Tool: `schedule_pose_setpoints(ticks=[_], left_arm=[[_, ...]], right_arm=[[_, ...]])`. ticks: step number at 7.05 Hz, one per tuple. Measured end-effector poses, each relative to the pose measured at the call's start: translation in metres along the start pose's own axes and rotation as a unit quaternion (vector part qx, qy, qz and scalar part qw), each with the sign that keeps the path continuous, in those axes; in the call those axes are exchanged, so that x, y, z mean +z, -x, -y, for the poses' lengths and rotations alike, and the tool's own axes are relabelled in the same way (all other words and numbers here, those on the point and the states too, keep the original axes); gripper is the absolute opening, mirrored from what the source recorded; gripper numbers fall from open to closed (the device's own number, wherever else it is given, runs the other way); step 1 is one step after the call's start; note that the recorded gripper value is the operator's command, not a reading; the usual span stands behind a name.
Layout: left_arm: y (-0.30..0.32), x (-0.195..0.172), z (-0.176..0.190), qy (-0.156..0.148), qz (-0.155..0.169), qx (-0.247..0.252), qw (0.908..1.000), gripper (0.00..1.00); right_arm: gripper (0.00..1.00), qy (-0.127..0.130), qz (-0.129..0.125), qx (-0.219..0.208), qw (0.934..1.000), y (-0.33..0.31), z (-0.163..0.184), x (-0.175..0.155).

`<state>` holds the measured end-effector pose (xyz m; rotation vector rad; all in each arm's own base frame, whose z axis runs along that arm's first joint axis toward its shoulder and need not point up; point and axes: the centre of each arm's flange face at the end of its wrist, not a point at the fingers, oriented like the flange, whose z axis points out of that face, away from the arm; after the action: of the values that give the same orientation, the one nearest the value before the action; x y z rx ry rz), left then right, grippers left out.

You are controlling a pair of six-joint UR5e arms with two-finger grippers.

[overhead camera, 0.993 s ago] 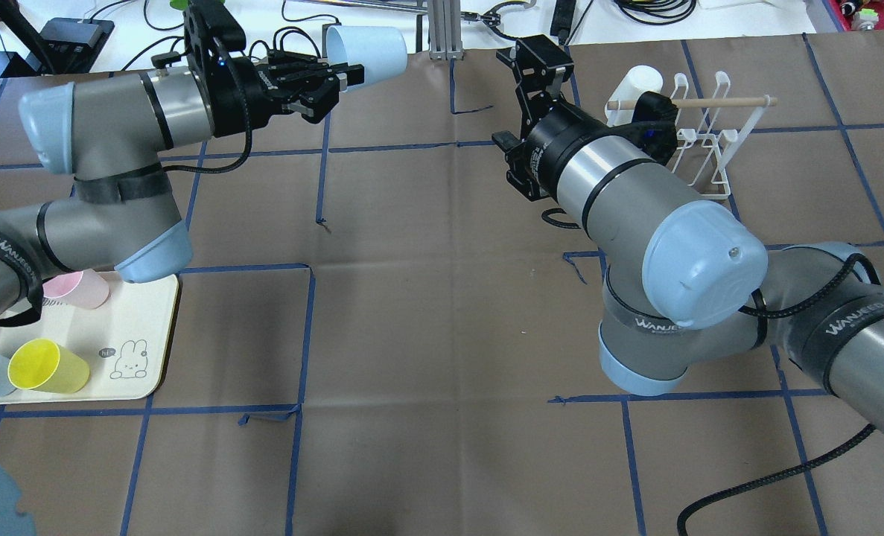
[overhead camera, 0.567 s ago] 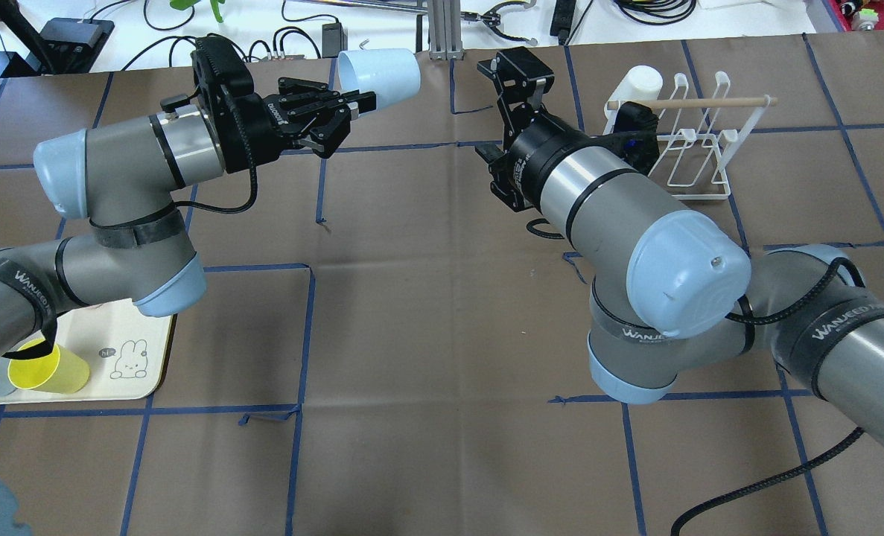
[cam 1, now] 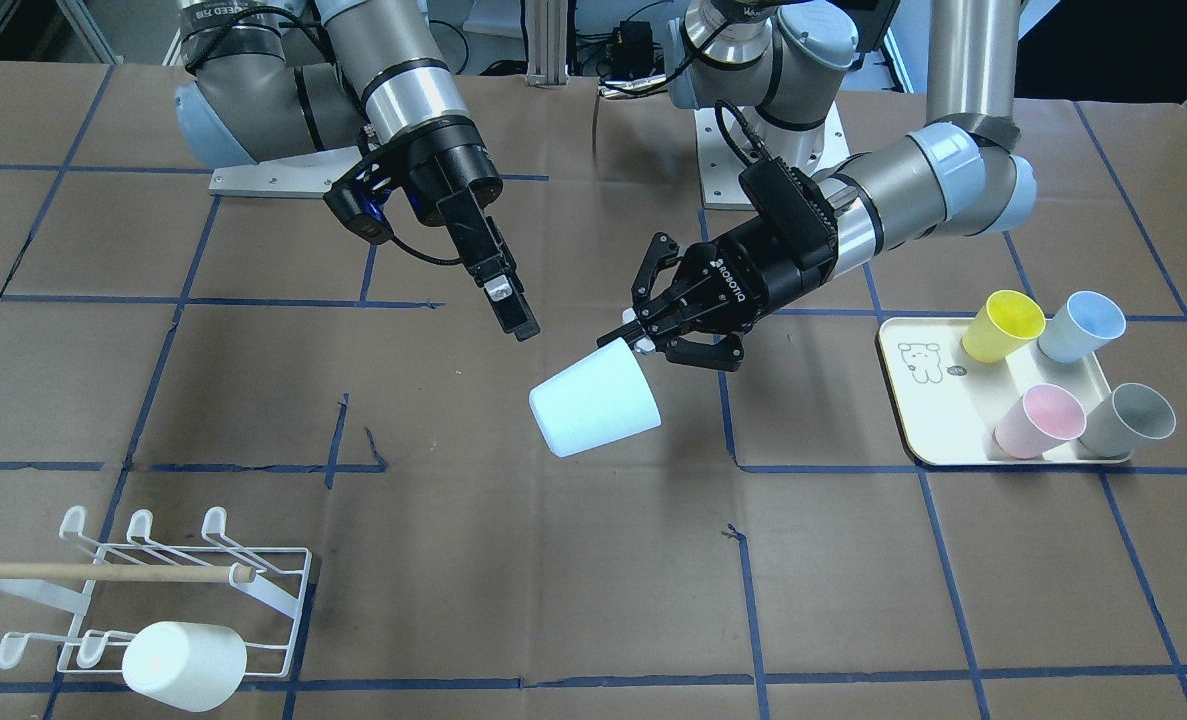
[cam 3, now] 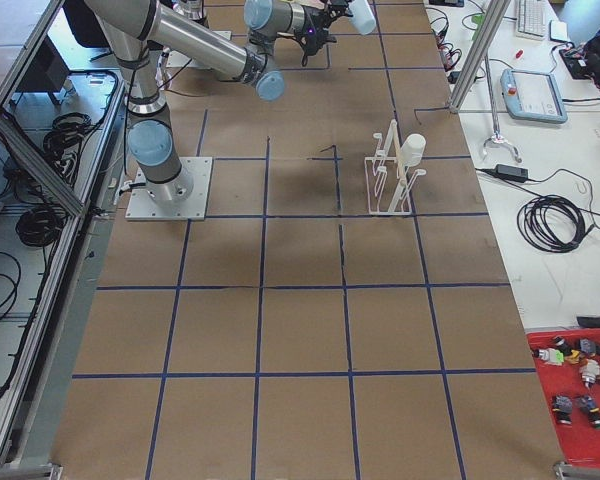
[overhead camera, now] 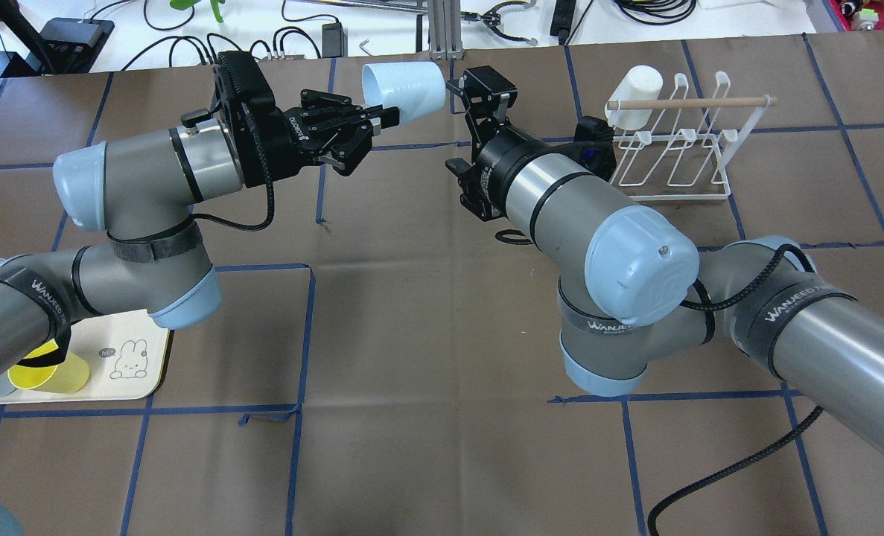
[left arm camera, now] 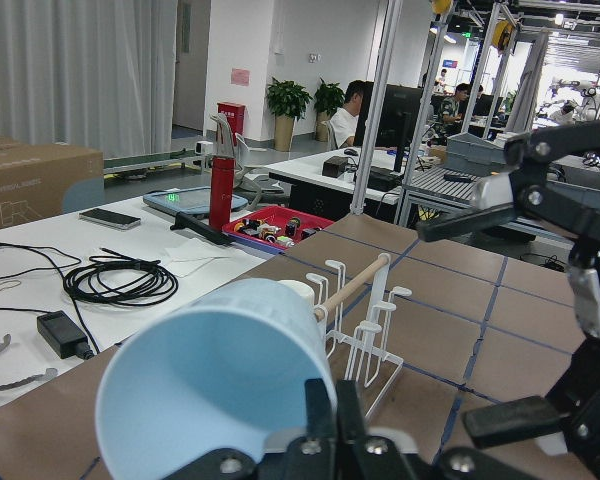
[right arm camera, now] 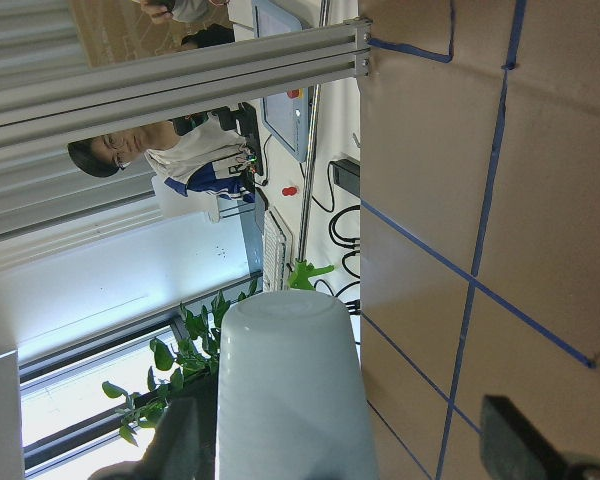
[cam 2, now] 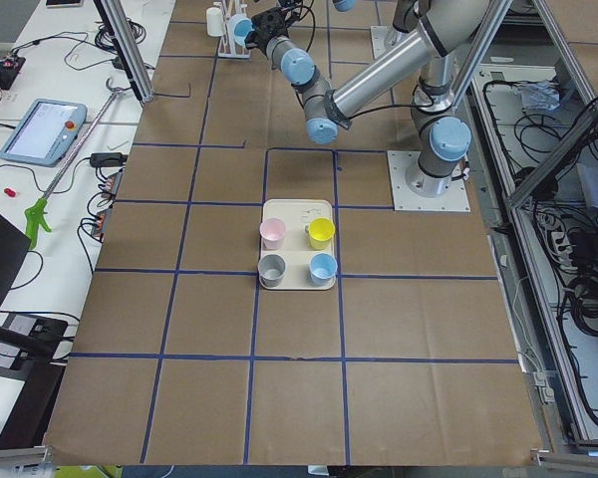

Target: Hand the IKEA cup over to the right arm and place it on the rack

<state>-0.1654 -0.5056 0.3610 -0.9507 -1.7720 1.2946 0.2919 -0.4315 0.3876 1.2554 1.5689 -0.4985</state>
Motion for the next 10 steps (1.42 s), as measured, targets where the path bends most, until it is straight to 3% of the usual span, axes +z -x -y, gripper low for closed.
schedule_pose_setpoints(ticks=[10], left_arm=[[-0.001,0.001,0.001,0.000,-0.001,0.001,1.0000,0.02]], right_arm=[[1.00,0.003,0.002,-0.005,1.0000,0.020,0.003,0.061]])
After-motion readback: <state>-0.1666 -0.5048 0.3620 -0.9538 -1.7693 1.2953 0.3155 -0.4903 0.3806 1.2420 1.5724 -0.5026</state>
